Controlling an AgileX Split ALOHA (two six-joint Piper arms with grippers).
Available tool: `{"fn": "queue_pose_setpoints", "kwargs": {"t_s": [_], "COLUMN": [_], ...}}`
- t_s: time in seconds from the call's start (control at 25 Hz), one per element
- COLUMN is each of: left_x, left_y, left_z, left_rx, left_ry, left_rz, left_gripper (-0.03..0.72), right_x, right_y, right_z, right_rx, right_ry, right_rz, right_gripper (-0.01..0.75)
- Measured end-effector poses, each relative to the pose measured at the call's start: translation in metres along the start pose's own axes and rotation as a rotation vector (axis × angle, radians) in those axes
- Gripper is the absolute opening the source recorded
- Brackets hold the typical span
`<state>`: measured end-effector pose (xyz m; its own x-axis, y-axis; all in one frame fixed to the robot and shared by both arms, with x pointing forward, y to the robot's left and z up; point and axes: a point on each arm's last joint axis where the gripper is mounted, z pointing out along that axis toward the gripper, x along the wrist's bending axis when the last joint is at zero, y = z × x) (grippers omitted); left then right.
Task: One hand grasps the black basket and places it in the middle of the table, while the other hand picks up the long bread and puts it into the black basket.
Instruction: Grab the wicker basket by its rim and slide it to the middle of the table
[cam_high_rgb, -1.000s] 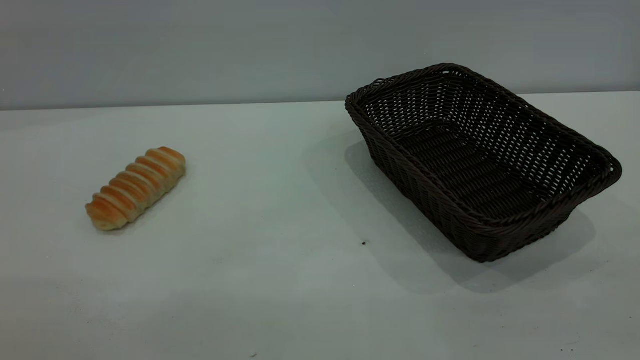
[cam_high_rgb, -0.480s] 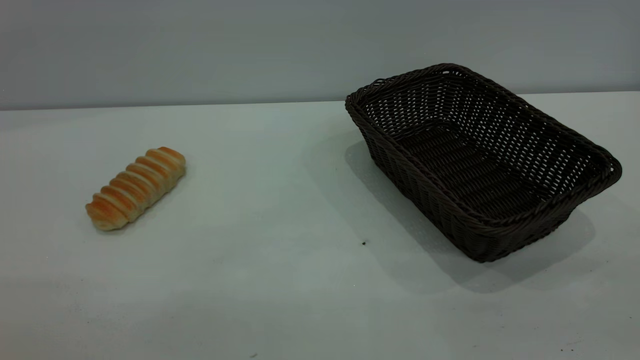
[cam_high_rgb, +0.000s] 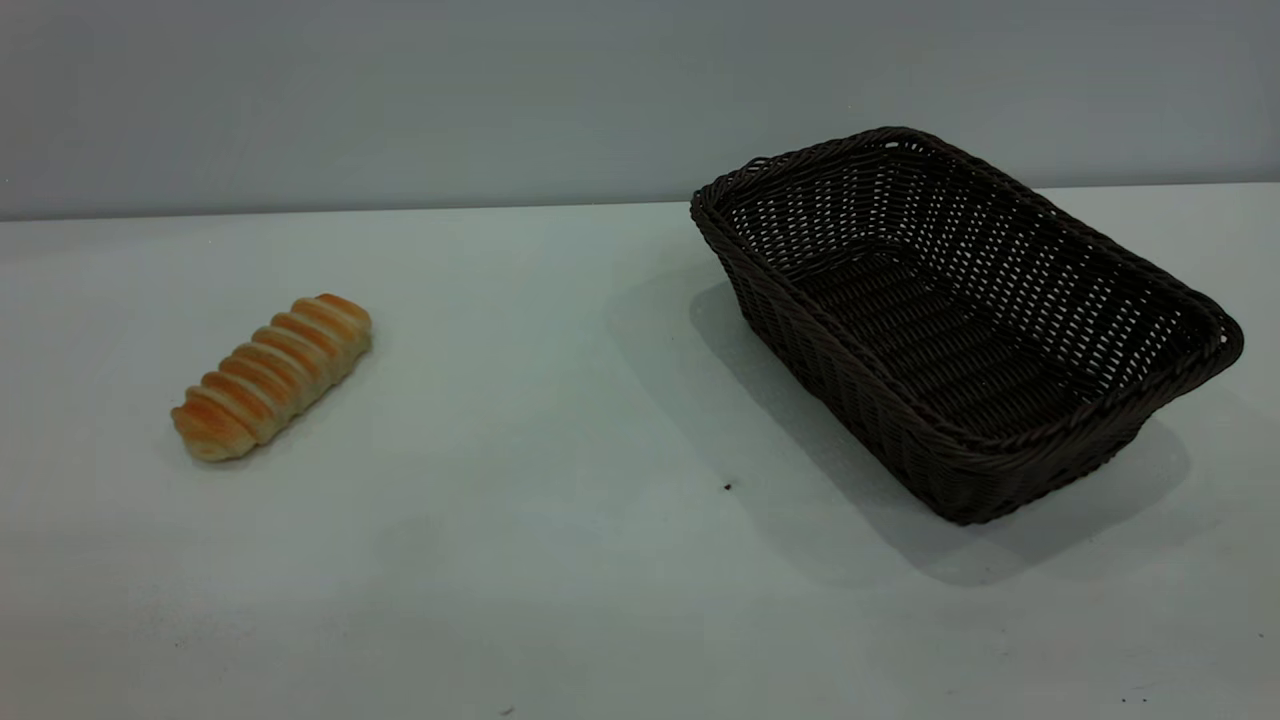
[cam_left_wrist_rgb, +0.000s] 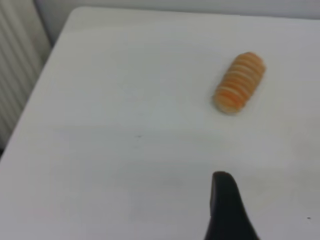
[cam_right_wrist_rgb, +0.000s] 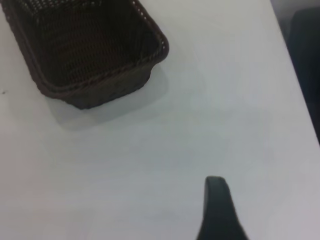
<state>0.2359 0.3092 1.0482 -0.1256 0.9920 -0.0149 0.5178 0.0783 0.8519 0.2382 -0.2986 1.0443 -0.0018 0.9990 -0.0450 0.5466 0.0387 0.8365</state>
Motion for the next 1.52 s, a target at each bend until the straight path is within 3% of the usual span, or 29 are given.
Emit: {"fn": "queue_pose_setpoints", "kwargs": {"t_s": [0.32, 0.6, 0.92, 1.24, 1.52], "left_x": [-0.010, -0.018, -0.021, -0.020, -0.020], "left_y": [0.043, 0.080, 0.099, 0.098, 0.097], "left_z": [0.044, 0.083, 0.097, 0.096, 0.096], "left_rx": [0.164, 0.286, 0.302, 0.309, 0.321], "left_ry": [-0.026, -0.029, -0.026, -0.023, -0.021], "left_rz": [0.002, -0.012, -0.042, -0.058, -0.059], "left_gripper": [0.483, 0.483, 0.483, 0.483, 0.483], "right_x": [0.010, 0.021, 0.024, 0.024, 0.025], "right_y": [0.055, 0.075, 0.064, 0.055, 0.042], "right_z": [0.054, 0.129, 0.199, 0.252, 0.301], "right_rx": [0.176, 0.360, 0.507, 0.584, 0.646], "right_ry": [0.151, 0.288, 0.279, 0.229, 0.175], "right_rz": [-0.023, 0.122, 0.300, 0.402, 0.612], "right_gripper": [0.510, 0.510, 0.510, 0.510, 0.510]}}
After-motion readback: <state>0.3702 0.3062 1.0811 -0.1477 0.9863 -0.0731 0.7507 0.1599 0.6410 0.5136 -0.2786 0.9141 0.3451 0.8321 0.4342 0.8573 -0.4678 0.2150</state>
